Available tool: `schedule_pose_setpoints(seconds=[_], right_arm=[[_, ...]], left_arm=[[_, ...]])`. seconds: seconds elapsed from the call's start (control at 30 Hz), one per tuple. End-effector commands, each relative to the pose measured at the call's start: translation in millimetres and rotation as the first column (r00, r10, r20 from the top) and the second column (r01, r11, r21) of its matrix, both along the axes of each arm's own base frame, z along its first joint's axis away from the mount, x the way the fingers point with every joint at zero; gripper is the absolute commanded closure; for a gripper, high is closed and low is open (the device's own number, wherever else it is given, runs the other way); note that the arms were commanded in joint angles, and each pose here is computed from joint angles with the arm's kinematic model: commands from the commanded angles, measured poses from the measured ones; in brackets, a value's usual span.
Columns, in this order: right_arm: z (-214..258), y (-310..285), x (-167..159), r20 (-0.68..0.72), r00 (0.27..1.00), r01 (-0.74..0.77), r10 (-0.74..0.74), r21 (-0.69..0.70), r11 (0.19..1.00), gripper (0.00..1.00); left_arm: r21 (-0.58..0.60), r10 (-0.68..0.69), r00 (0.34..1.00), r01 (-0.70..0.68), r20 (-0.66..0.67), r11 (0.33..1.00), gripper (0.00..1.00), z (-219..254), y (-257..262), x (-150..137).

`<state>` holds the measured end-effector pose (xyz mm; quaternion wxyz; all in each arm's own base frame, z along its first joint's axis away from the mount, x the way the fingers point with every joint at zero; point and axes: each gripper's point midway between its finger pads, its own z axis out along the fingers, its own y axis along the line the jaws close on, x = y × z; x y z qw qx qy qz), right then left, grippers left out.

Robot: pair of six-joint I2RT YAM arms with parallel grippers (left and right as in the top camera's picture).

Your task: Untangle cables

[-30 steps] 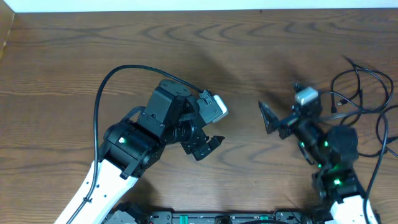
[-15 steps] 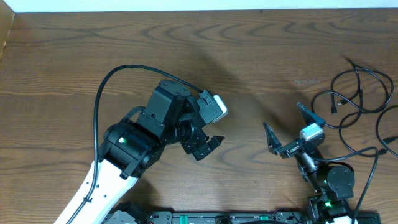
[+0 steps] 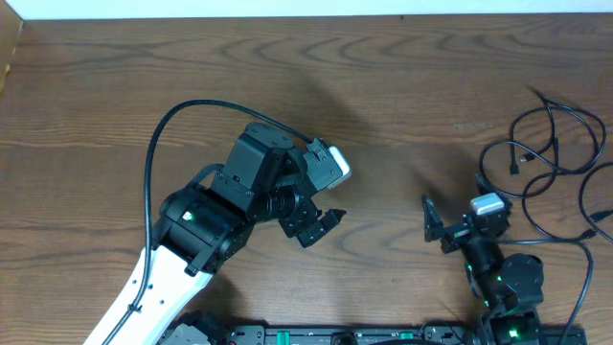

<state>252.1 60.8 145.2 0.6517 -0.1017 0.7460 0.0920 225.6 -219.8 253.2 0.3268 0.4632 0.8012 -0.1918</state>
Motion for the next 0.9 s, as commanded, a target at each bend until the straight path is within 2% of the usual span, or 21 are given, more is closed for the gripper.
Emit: schedule_pose_setpoints(seconds=[0.0,0.07,0.37,0.87], right_arm=[[-5.7,-17.5,-2.1,-0.017,0.995,0.095,-0.095,-0.014,0.995,0.01],[-14.2,-21.6,-6.0,-0.047,0.992,0.114,-0.115,-0.026,0.993,0.01],[10.9,-28.7,-8.1,0.060,0.988,0.143,-0.143,-0.001,0.990,0.01],[10.7,-59.9,-6.0,0.050,0.961,0.272,-0.273,0.031,0.962,0.01]], left_arm=[[-0.015,-0.002,1.000,0.002,0.000,1.000,0.02,4.4,-2.0,-1.0],[-0.015,-0.002,1.000,0.002,-0.001,1.000,0.02,4.4,-2.0,-1.0],[-0.015,-0.002,1.000,0.002,0.000,1.000,0.02,4.4,-2.0,-1.0],[-0.015,-0.002,1.000,0.002,0.000,1.000,0.02,4.4,-2.0,-1.0]])
